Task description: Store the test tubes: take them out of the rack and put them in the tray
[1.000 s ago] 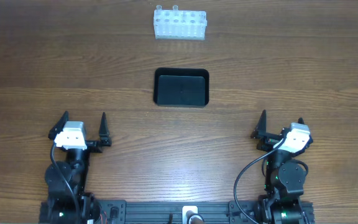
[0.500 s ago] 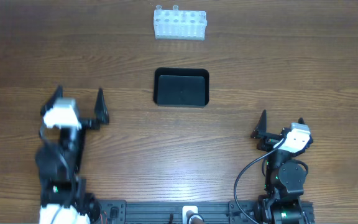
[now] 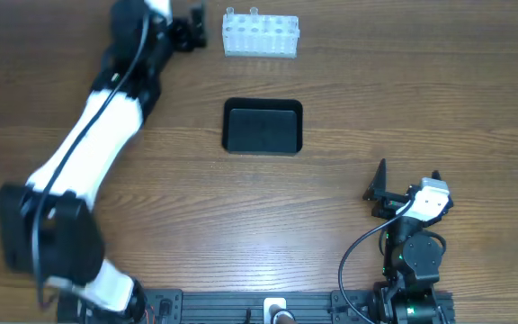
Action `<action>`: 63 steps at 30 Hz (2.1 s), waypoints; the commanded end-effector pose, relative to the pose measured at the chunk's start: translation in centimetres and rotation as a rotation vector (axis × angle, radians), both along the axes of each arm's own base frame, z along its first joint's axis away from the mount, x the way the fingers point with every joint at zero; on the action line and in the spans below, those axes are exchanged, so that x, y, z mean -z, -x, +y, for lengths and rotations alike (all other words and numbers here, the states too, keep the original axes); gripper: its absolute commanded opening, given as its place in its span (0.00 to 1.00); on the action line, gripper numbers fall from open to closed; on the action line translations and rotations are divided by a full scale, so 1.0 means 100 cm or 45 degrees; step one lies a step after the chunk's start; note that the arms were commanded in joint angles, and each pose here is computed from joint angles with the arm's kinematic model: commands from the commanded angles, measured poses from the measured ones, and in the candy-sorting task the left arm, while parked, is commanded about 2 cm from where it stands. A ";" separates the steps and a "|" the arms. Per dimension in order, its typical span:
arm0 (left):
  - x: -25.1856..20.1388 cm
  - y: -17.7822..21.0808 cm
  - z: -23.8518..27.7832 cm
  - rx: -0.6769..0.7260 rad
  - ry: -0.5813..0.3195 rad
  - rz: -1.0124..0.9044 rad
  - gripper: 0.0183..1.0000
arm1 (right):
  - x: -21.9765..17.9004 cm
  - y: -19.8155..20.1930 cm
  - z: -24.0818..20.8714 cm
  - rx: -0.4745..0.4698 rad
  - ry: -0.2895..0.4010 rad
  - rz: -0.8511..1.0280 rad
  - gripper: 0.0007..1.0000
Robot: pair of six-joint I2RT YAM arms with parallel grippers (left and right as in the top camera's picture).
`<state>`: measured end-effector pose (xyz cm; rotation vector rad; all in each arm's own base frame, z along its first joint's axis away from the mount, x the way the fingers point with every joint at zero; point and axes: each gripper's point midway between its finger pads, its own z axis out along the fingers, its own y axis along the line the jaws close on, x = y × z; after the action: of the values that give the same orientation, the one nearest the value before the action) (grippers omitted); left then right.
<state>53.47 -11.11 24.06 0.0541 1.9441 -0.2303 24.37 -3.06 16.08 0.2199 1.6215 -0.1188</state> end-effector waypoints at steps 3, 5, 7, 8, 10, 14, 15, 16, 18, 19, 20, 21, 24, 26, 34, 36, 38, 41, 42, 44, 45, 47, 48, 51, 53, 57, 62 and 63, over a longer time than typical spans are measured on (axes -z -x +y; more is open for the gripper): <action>0.040 -0.060 -0.038 -0.039 0.012 0.174 1.00 | 0.001 0.000 -0.001 0.008 -0.005 -0.002 0.99; 0.050 -0.064 -0.044 -0.030 0.013 0.189 1.00 | 0.001 0.000 -0.001 0.008 -0.005 -0.002 0.99; 0.056 -0.068 -0.046 -0.026 0.011 0.199 1.00 | 0.001 0.000 -0.001 0.008 -0.005 -0.002 0.99; 0.060 -0.070 -0.048 -0.025 0.009 0.204 1.00 | 0.001 0.000 -0.001 0.008 -0.005 -0.002 0.99; 0.065 -0.073 -0.051 -0.021 0.007 0.209 1.00 | 0.001 0.000 -0.001 0.008 -0.005 -0.002 0.99; 0.072 -0.078 -0.056 -0.014 0.004 0.215 1.00 | 0.001 0.000 -0.001 0.008 -0.005 -0.002 0.99; 0.076 -0.080 -0.057 -0.013 0.002 0.219 1.00 | 0.001 0.000 -0.001 0.008 -0.005 -0.002 0.99; 0.077 -0.081 -0.058 -0.011 0.001 0.220 1.00 | 0.001 0.000 -0.001 0.008 -0.005 -0.002 0.99; 0.084 -0.084 -0.061 -0.011 -0.003 0.227 1.00 | 0.001 0.000 -0.001 0.008 -0.005 -0.002 0.99; 0.086 -0.086 -0.062 -0.014 -0.007 0.228 1.00 | 0.001 0.000 -0.001 0.008 -0.005 -0.002 0.99; 0.089 -0.088 -0.063 -0.017 -0.010 0.229 1.00 | 0.001 0.000 -0.001 0.008 -0.005 -0.002 0.99; 0.090 -0.090 -0.065 -0.015 -0.013 0.228 1.00 | 0.001 0.000 -0.001 0.008 -0.005 -0.002 0.99; 0.097 -0.094 -0.068 -0.028 -0.035 0.226 1.00 | 0.001 0.000 -0.001 0.008 -0.005 -0.002 0.99; 0.104 -0.096 -0.068 -0.053 -0.055 0.229 1.00 | 0.001 0.000 -0.001 0.008 -0.005 -0.002 0.99; 0.120 -0.099 -0.066 -0.095 -0.088 0.244 0.95 | 0.001 0.000 -0.001 0.008 -0.005 -0.002 0.99; 0.120 -0.099 -0.065 -0.099 -0.090 0.244 0.95 | 0.001 0.000 -0.001 0.008 -0.005 -0.002 0.99; 0.120 -0.099 -0.064 -0.107 -0.094 0.243 0.92 | 0.001 0.000 -0.001 0.008 -0.005 -0.002 0.99; 0.121 -0.099 -0.063 -0.115 -0.099 0.242 0.86 | 0.001 0.000 -0.001 0.008 -0.005 -0.002 0.99; 0.120 -0.100 -0.063 -0.115 -0.097 0.238 0.85 | 0.001 0.000 -0.001 0.008 -0.005 -0.002 0.99; 0.119 -0.100 -0.064 -0.113 -0.094 0.231 0.83 | 0.001 0.000 -0.001 0.008 -0.005 -0.002 0.99; 0.119 -0.100 -0.066 -0.110 -0.095 0.227 0.81 | 0.001 0.000 -0.001 0.008 -0.005 -0.002 0.99; 0.117 -0.101 -0.068 -0.099 -0.103 0.214 0.75 | 0.001 0.000 -0.001 0.008 -0.005 -0.002 0.99; 0.116 -0.101 -0.070 -0.091 -0.111 0.208 0.73 | 0.001 0.000 -0.001 0.008 -0.005 -0.002 0.99; 0.115 -0.100 -0.074 -0.078 -0.120 0.202 0.69 | 0.001 0.000 -0.001 0.008 -0.005 -0.002 0.99; 0.115 -0.100 -0.075 -0.077 -0.121 0.203 0.68 | 0.001 0.000 -0.001 0.008 -0.005 -0.002 0.99; 0.120 -0.099 -0.078 -0.070 -0.124 0.210 0.64 | 0.001 0.000 -0.001 0.008 -0.005 -0.002 0.99; 0.128 -0.100 -0.081 -0.065 -0.125 0.212 0.59 | 0.001 0.000 -0.001 0.008 -0.005 -0.002 0.99; 0.129 -0.100 -0.081 -0.065 -0.126 0.214 0.58 | 0.001 0.000 -0.001 0.008 -0.005 -0.002 0.99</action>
<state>62.98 -19.09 11.71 0.0409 2.1269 -0.1246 24.37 -3.06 16.09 0.2199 1.6212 -0.1194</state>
